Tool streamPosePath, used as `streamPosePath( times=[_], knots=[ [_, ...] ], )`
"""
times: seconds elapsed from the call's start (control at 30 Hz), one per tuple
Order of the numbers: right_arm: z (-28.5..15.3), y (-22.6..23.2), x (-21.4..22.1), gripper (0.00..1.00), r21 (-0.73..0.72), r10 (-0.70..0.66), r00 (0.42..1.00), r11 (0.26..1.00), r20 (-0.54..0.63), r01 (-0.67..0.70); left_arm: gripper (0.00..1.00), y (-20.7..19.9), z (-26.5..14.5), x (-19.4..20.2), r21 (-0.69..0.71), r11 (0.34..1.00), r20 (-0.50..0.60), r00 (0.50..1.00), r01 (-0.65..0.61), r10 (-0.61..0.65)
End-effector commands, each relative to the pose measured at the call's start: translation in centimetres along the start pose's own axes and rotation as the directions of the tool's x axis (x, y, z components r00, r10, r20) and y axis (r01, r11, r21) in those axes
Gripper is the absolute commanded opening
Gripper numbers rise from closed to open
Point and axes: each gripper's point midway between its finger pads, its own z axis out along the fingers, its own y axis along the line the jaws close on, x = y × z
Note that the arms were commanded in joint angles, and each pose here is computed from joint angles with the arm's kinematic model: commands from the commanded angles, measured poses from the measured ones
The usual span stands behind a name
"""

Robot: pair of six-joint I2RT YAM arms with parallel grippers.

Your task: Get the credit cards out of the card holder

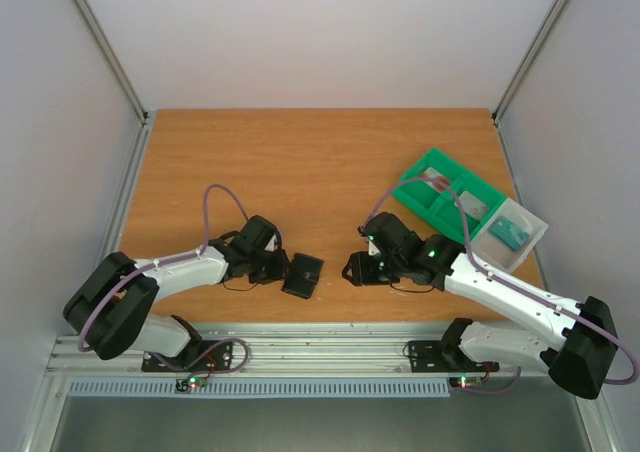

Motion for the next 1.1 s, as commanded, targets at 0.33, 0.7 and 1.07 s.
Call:
streamPosePath(
  times=[0.33,0.7,1.07],
  knots=[
    [2.5,2.7,-0.5,0.43,0.037,-0.037,0.998,0.999,-0.054,0.039,0.20,-5.8,-0.8,0.5,0.293,0.956,0.014,0.999,0.026,-0.031],
    [6.9,3.3,-1.5,0.39,0.122,0.007,0.995,0.993,-0.102,0.006,0.39,-2.5,-3.4,-0.2,0.200,0.977,0.098,0.991,0.072,-0.093],
    [10.1,1.7,-1.5,0.37,0.300,0.088,0.988,0.953,-0.125,-0.047,0.40,1.0,-5.5,-1.6,0.135,0.987,0.195,0.974,0.093,-0.118]
  ],
)
